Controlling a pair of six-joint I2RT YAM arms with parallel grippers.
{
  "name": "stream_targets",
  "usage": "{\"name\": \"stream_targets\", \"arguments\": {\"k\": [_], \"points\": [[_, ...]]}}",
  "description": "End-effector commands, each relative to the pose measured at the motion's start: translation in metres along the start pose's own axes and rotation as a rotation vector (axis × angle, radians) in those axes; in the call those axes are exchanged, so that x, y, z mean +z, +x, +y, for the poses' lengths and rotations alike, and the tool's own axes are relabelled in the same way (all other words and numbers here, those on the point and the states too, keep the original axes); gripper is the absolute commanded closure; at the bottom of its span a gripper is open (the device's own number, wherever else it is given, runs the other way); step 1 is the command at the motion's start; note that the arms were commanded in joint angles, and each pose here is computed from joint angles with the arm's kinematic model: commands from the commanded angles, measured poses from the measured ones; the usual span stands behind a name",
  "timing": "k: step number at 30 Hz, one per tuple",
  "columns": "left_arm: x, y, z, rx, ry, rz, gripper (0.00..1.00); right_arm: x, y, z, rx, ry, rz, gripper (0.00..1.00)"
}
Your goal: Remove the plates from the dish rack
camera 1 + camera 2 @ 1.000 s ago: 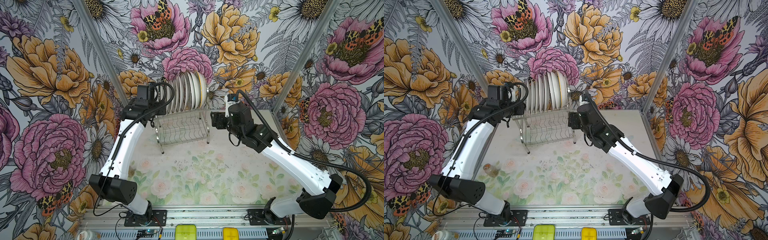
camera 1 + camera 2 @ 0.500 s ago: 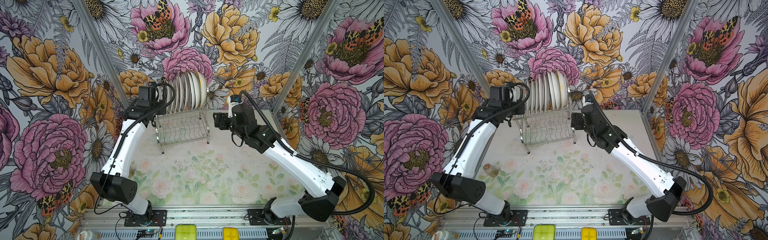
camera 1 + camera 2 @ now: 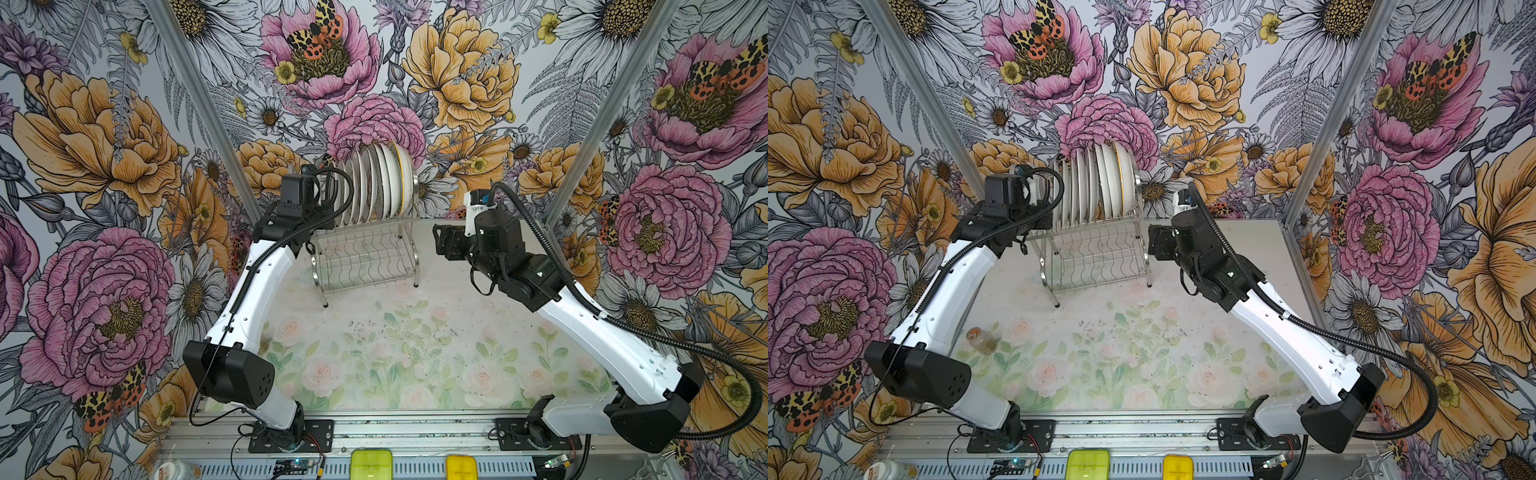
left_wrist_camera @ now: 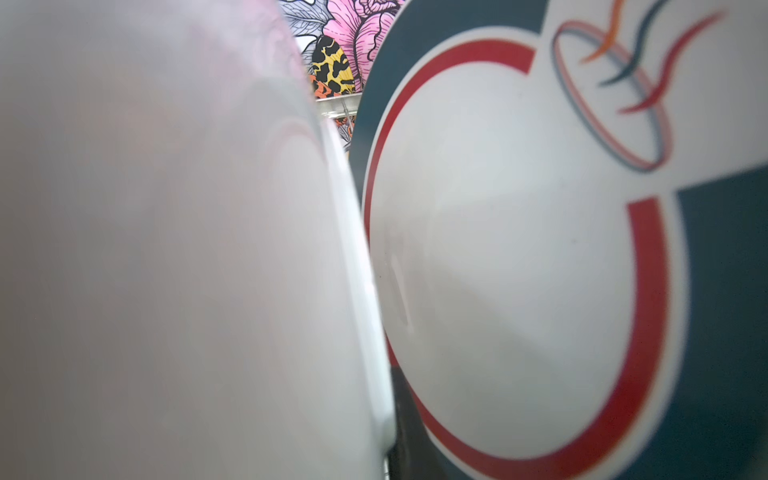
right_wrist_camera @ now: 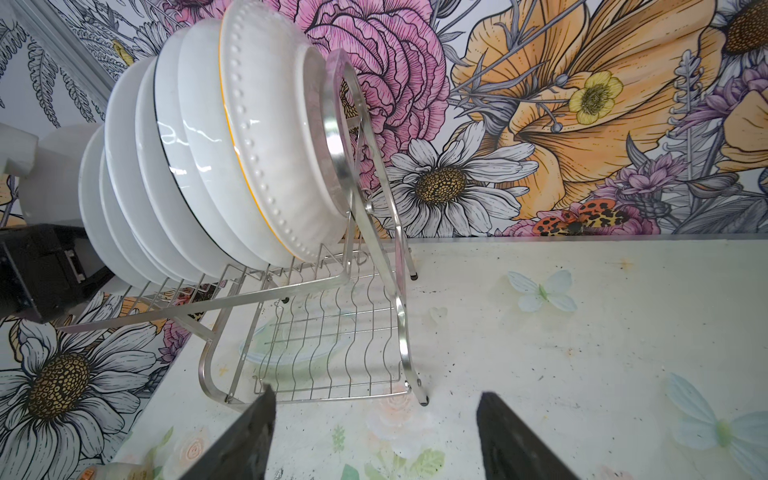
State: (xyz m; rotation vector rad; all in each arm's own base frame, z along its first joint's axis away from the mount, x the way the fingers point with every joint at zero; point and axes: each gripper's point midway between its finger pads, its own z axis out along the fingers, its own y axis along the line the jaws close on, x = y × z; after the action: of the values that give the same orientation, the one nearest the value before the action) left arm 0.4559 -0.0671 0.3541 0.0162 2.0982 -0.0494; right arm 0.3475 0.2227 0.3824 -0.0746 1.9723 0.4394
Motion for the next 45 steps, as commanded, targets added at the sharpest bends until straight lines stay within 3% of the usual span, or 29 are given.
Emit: {"name": "stream_targets", "arguments": {"k": [1,12,28,45], "points": [[-0.005,-0.005,0.004,0.010,-0.022,-0.035,0.90,-0.007,-0.010,-0.002,0.010,-0.008,-0.036,0.22],[-0.014,-0.014,0.002,0.014,-0.013,-0.063,0.99,-0.007,-0.009,-0.004,0.007,-0.004,-0.034,0.22],[-0.041,-0.034,-0.001,0.024,0.002,-0.131,1.00,-0.006,-0.010,-0.006,0.010,-0.002,-0.036,0.22],[-0.105,-0.078,-0.019,0.050,0.053,-0.295,1.00,-0.007,-0.013,-0.011,0.012,0.007,-0.043,0.21]]}}
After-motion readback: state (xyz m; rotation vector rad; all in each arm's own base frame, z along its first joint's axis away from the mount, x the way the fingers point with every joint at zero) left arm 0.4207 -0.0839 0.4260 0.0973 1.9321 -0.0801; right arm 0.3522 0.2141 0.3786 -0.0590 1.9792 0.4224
